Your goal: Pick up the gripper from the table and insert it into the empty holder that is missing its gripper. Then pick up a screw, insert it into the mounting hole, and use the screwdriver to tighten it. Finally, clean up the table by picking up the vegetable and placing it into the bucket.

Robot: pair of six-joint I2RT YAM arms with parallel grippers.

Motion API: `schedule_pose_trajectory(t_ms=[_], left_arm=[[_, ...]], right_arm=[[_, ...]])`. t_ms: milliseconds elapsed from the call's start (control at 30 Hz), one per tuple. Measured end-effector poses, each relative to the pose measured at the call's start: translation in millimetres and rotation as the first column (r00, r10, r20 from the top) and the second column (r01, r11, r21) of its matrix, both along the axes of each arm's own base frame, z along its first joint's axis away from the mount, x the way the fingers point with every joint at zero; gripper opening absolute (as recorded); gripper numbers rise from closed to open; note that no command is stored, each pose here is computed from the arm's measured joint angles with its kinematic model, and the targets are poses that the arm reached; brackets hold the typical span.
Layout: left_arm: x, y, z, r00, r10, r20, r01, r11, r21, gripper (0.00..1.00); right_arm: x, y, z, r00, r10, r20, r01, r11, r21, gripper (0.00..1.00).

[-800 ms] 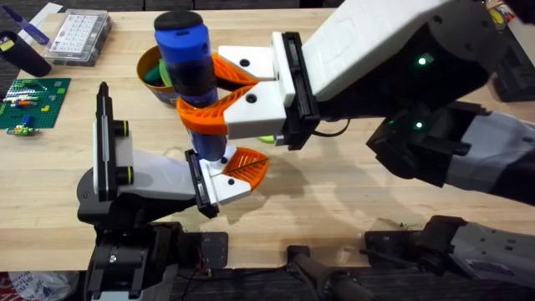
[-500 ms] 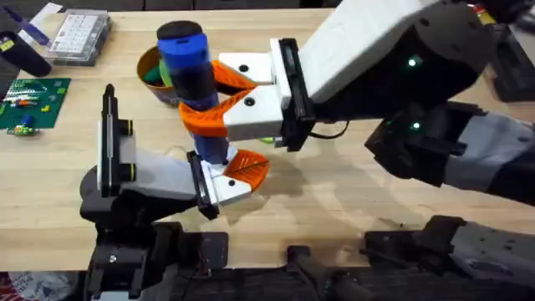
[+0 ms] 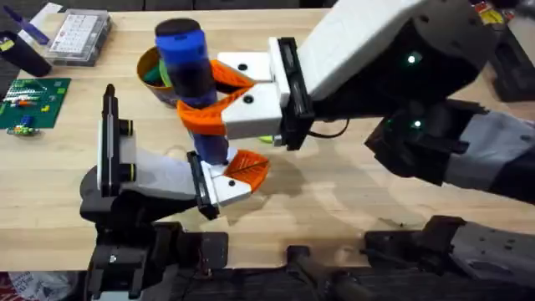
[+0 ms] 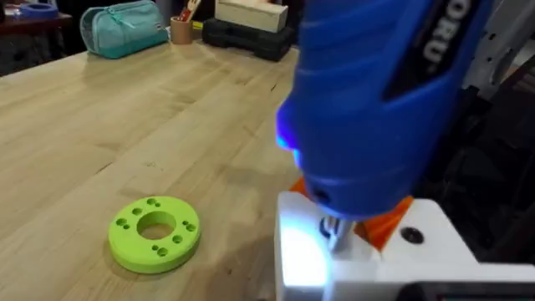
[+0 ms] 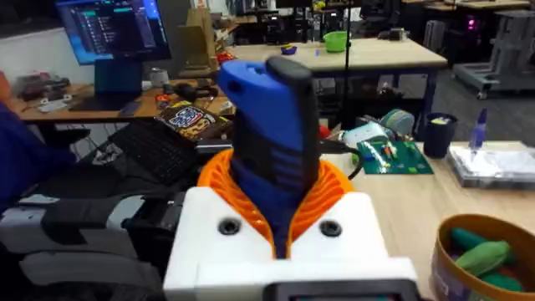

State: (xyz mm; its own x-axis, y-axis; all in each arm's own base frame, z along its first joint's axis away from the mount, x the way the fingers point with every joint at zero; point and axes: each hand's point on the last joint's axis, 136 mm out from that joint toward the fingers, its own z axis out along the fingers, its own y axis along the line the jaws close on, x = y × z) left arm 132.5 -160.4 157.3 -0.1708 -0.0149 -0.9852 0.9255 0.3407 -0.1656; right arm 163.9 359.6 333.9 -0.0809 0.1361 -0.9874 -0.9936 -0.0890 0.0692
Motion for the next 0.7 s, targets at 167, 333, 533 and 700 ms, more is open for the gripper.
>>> schedule_pose_trajectory(t_ms=[167,333,533,700], left_arm=[[0.0,0.0,0.0,1.0,0.0,0.0,0.0,1.0,0.0,0.015],[0.0,0.0,0.0,1.0,0.0,0.0,0.0,1.0,0.0,0.015],[0.0,0.0,0.0,1.0,0.0,0.0,0.0,1.0,0.0,0.015],[0.0,0.0,0.0,1.0,0.0,0.0,0.0,1.0,0.0,0.015]], right_arm=[[4.4,4.7,13.1,1.0,0.001,-0.03,-0.002,1.0,-0.021,0.042],[10.2,5.7,46.4,1.0,-0.006,-0.011,0.006,1.0,0.002,0.041],[17.7,-4.2,81.3,0.999,-0.003,0.037,0.002,0.999,0.039,0.043],[21.4,-8.7,85.3,1.0,0.016,0.0,-0.016,1.0,-0.001,0.042]])
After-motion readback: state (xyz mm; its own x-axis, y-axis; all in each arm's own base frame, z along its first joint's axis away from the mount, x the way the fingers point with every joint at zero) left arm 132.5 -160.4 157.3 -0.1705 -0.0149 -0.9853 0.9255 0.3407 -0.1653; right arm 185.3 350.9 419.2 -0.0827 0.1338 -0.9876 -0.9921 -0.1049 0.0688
